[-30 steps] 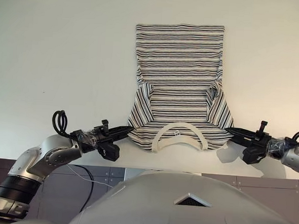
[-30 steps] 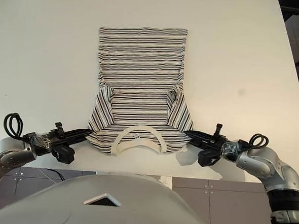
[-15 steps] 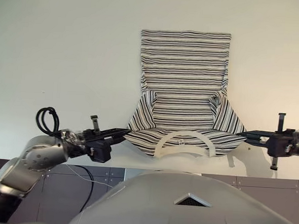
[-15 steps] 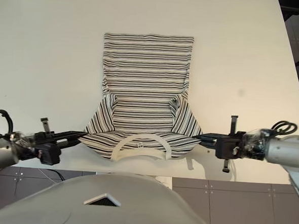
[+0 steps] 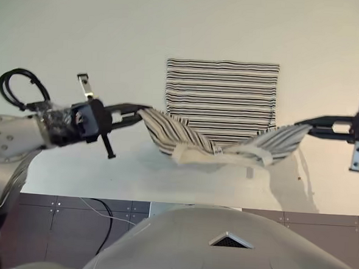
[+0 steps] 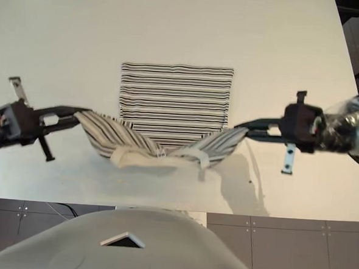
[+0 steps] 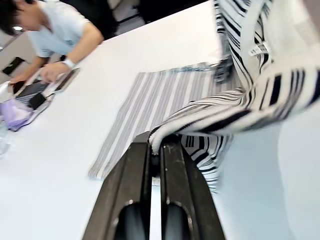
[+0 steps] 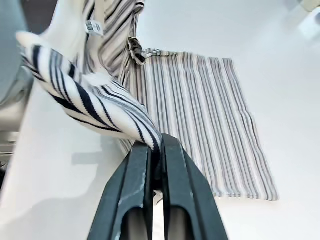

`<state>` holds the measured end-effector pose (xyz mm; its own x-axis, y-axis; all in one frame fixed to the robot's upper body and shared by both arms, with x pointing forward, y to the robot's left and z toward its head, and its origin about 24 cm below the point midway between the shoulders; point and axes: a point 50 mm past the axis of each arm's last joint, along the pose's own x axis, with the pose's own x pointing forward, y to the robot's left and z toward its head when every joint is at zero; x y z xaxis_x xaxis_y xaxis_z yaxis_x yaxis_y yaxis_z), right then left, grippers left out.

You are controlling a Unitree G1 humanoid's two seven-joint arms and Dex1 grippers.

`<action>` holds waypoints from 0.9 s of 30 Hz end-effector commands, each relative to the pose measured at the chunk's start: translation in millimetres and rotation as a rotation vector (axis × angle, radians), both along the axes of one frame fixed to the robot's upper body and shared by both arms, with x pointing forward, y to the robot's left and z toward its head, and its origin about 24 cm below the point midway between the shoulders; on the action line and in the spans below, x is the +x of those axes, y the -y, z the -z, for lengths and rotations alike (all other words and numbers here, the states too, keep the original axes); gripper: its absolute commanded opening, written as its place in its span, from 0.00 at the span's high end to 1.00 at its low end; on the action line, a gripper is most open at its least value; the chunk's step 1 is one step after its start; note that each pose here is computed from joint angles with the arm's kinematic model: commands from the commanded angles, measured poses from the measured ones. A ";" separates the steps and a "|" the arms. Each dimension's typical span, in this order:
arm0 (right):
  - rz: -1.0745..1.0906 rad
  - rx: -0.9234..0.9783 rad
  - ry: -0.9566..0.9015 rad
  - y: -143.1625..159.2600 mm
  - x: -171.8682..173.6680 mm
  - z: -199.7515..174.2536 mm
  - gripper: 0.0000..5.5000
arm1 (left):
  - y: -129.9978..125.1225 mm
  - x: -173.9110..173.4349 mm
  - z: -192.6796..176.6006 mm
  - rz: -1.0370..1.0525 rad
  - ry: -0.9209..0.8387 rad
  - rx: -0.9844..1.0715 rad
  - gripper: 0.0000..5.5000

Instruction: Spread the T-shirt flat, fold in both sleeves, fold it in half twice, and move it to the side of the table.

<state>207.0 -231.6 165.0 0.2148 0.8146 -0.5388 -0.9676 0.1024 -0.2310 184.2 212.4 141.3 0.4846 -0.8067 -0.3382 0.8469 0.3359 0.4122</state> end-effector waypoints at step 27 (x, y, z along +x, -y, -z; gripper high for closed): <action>0.630 0.242 -0.208 -21.1 144.6 110.9 0.70 | 18.5 145.8 120.8 -0.469 -0.053 0.027 0.71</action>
